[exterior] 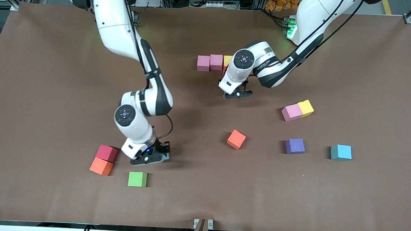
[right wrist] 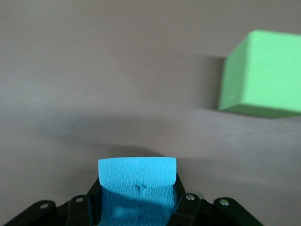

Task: Form number 2 with 11 blocks
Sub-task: 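Place purple below red with the left gripper while the right gripper carries cyan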

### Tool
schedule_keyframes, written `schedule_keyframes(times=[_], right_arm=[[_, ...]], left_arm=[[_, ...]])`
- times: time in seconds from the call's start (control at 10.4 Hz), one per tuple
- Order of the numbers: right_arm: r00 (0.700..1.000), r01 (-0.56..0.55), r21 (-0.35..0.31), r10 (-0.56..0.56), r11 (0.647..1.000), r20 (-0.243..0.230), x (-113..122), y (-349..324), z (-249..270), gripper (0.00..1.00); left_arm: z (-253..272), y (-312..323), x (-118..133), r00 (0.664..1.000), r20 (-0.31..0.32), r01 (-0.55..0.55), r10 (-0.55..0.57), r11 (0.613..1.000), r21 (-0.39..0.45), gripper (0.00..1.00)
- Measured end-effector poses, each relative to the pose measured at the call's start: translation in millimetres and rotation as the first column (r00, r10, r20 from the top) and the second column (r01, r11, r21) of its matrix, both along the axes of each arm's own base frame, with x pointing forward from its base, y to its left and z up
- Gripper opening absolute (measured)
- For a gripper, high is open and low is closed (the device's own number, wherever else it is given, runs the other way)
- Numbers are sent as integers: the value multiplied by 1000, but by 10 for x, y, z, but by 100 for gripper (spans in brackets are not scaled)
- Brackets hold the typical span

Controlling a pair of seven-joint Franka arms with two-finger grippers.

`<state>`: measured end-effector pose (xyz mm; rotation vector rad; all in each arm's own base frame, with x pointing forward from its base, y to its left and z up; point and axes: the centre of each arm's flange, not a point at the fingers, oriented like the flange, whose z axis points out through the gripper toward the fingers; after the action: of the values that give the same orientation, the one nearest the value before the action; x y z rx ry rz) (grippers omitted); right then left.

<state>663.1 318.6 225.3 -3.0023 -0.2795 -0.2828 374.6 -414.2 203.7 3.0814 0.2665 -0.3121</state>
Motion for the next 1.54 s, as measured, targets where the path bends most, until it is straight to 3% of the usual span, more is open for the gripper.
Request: schedule_keyframes(times=[0.38,0.87,1.06,1.25,1.54], right_arm=[[995,-81,-14,80,997,-55,-583,520,-80,57],[992,-106,4,106,994,-72,-983,620,75,56],[982,-170,-7,169,985,-87,-1284,799,4,56],[952,-300,-34,296,953,-82,-1528,937,-96,56],[871,-489,-42,486,871,-67,-1598,818,20,56]], left_arm=[[-27,-26,-63,1000,-6,11,-11,1000,3,56],[-40,-49,-107,1000,-9,21,-21,1000,5,56],[-44,-57,-122,1000,-9,25,-25,1000,6,57],[-51,-67,-147,999,-10,30,-30,1000,7,60],[-62,-69,-163,999,-7,45,-45,999,10,99]])
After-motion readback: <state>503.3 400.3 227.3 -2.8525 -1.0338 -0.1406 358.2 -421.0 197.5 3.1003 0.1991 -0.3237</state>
